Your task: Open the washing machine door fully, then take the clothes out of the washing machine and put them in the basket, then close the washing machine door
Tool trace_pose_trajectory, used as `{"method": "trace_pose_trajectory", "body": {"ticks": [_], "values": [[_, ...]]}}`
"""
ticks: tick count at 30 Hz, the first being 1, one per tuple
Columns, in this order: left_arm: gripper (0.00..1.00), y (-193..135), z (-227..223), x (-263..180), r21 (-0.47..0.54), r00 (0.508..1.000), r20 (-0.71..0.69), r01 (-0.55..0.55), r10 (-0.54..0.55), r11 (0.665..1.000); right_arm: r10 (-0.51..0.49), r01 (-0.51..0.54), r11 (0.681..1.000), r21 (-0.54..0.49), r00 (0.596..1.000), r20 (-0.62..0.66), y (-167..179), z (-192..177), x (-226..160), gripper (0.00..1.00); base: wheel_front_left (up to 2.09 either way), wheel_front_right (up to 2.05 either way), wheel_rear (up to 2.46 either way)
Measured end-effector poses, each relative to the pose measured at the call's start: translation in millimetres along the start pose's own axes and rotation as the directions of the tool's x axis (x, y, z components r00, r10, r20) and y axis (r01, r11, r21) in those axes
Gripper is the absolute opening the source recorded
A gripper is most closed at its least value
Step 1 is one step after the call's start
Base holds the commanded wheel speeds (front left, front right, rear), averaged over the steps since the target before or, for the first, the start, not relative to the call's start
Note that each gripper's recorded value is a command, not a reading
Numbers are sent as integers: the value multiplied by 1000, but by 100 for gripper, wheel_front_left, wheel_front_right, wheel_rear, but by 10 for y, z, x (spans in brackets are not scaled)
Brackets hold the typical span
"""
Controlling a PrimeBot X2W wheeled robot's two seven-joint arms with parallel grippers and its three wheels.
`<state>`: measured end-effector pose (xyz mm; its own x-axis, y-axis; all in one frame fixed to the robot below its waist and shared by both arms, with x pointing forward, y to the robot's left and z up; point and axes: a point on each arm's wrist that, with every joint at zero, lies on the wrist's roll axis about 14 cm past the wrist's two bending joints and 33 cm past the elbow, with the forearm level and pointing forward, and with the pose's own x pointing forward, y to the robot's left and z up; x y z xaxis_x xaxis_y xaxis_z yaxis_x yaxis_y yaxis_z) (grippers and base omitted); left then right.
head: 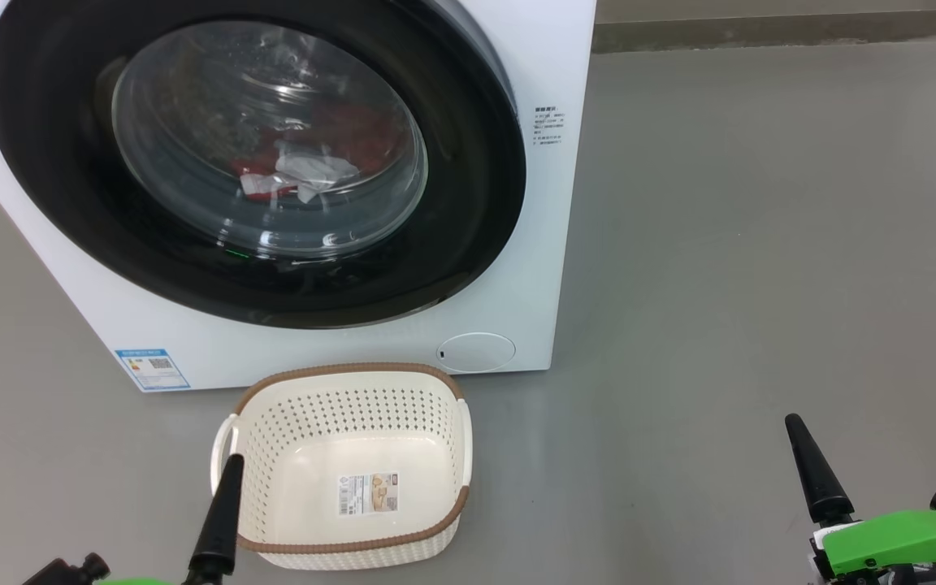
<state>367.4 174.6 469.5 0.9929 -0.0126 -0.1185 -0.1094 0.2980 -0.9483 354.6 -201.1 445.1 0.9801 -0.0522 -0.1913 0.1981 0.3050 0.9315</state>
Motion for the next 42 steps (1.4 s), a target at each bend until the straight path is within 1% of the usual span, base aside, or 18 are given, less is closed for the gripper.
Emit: {"method": "trace_pose_trajectory", "body": {"ticks": [7, 10, 15, 25, 34, 39, 42], "values": [[100, -84, -6, 4, 155, 1000, -2, 26, -26, 988, 21, -20, 990, -142, 1000, 9, 66, 20, 3, 100, 0, 0, 0], [100, -128, -21, 4, 214, 999, -6, 41, -40, 976, 33, -31, 978, -205, 999, 6, 102, 13, 4, 100, 0, 0, 0], [100, -181, -41, 3, 304, 999, -8, 53, -53, 951, 50, -49, 950, -307, 999, -2, 150, -6, 3, 100, 0, 0, 0], [100, -269, -58, -7, 472, 997, -13, 75, -78, 879, 74, -70, 889, -452, 997, -10, 208, -38, -6, 100, 0, 0, 0], [100, -275, -74, -12, 572, 997, -10, 69, -78, 817, 84, -73, 836, -544, 996, -5, 215, -40, -14, 100, 0, 0, 0], [100, -262, -90, -17, 623, 997, -9, 65, -76, 779, 89, -76, 801, -594, 996, -8, 215, -53, -19, 100, 0, 0, 0], [100, -253, -97, -20, 650, 997, -8, 62, -75, 757, 93, -79, 774, -628, 996, -10, 217, -62, -23, 100, 0, 0, 0]]}}
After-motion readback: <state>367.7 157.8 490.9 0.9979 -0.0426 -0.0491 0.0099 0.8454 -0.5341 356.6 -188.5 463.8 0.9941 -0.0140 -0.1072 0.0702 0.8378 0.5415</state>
